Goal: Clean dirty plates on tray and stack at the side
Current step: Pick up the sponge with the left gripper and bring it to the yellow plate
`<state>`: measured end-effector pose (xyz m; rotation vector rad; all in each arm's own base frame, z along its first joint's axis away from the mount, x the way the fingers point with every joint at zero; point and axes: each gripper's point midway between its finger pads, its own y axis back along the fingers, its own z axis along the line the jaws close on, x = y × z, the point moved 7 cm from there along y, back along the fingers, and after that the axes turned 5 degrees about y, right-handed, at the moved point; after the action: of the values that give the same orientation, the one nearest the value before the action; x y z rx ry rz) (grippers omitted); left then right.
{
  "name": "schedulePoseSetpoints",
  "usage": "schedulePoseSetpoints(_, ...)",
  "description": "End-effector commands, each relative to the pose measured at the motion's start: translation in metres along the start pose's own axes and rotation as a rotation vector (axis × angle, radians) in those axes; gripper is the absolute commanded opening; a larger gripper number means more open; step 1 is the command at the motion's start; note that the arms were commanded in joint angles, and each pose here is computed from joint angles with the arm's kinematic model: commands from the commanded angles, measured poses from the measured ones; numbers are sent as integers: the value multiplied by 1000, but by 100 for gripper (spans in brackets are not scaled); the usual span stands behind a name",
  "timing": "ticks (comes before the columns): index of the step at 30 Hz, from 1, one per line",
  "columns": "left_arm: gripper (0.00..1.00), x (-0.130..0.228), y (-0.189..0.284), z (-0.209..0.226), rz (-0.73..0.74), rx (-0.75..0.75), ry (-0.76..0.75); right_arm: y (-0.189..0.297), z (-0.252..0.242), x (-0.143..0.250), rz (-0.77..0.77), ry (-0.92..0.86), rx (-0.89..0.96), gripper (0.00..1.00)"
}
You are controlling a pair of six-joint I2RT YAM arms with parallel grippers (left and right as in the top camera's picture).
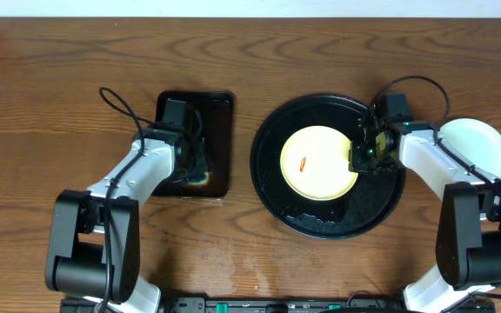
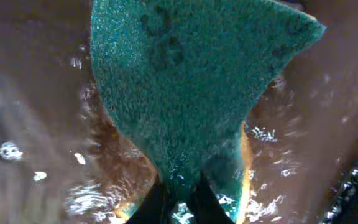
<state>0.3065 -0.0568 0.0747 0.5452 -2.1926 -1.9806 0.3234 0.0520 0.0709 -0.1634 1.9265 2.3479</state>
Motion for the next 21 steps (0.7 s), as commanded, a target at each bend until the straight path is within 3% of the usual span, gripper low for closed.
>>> schedulePoseSetpoints(1, 7, 8, -14, 11, 43, -78, -22, -10, 1, 10, 56, -5, -4, 1)
schedulePoseSetpoints(14, 7, -30, 82, -23, -32, -7, -36, -10, 1, 10, 59, -5, -4, 1)
schedulePoseSetpoints(21, 7, -9, 112, -95, -28, 279, -180, -10, 1, 10, 58, -5, -4, 1)
